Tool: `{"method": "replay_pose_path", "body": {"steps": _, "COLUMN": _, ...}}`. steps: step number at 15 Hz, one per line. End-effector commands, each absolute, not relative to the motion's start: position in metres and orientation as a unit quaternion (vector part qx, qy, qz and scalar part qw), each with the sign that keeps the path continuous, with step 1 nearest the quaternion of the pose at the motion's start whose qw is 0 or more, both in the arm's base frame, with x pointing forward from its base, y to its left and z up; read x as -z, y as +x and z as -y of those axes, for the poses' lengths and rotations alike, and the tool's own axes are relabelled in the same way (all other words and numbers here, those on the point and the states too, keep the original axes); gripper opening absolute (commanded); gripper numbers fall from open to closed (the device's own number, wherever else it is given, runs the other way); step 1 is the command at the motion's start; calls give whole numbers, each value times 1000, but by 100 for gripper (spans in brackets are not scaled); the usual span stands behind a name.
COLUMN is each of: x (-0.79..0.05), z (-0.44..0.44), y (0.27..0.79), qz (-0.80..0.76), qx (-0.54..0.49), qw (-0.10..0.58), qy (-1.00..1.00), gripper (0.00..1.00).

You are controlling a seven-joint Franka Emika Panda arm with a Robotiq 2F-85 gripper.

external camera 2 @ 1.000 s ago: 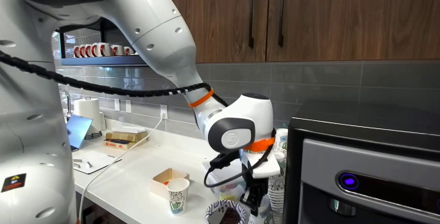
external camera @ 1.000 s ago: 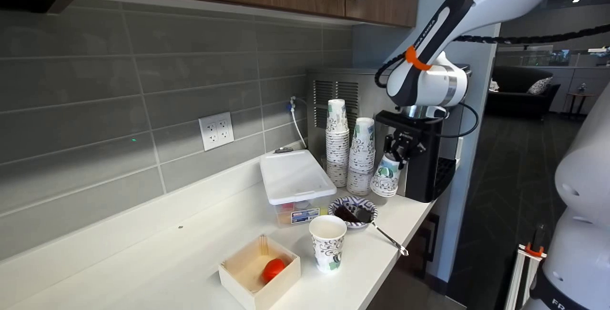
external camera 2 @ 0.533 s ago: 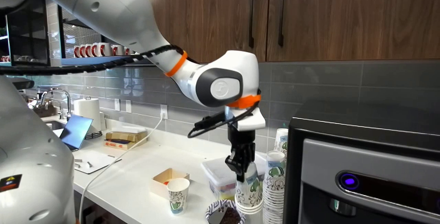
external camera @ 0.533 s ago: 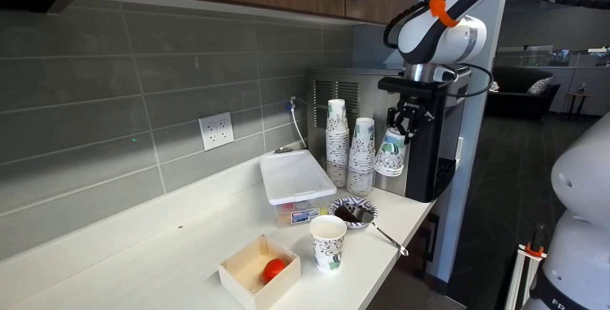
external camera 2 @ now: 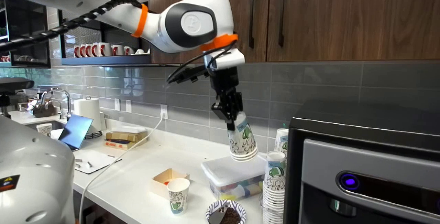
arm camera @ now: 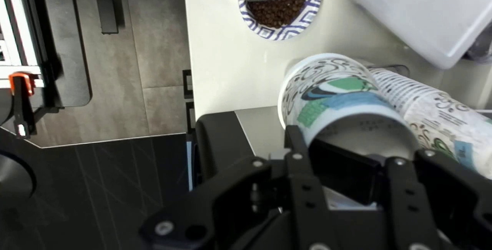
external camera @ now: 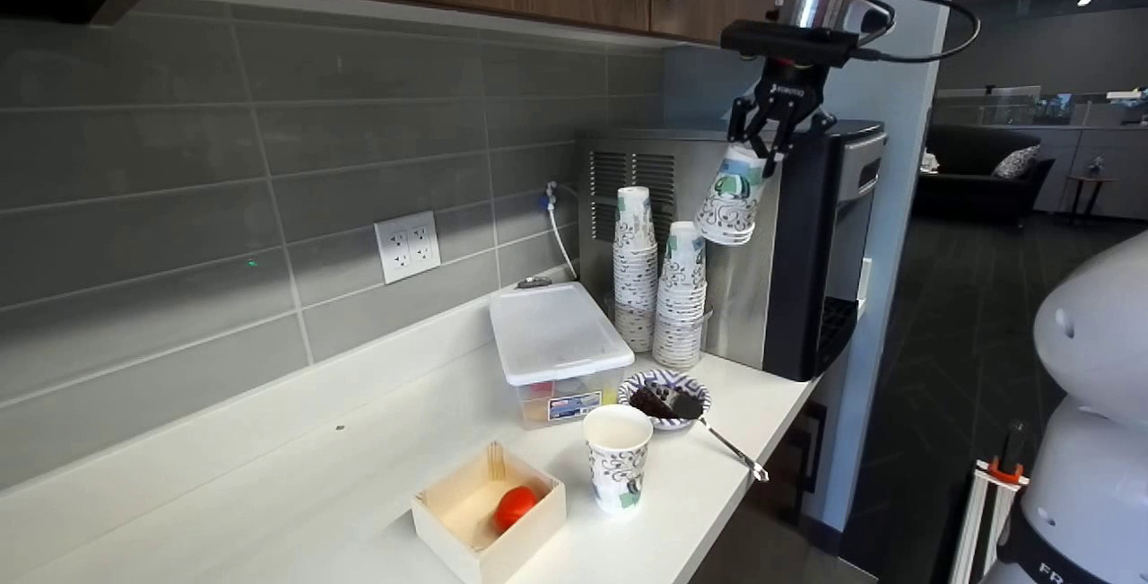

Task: Pick up the coffee cups on the right and place them on the front stack.

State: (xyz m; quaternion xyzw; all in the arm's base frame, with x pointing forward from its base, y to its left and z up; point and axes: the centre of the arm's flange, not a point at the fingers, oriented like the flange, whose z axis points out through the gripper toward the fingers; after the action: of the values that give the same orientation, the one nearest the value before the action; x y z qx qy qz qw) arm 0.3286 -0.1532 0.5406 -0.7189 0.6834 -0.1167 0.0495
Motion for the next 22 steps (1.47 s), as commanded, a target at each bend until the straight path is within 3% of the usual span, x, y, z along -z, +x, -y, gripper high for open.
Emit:
{"method": "replay_pose_path", "body": {"steps": 1, "x": -581, "z": 158, "y": 334, "qz": -675, "qx": 151, "qw": 57, "qy": -720, "gripper": 1}}
{"method": "replay_pose_path", "body": {"steps": 22, "x": -561, "z": 230, "y": 460, "qz": -706, "qx": 102, "qw": 73, "qy": -697, "gripper": 1}}
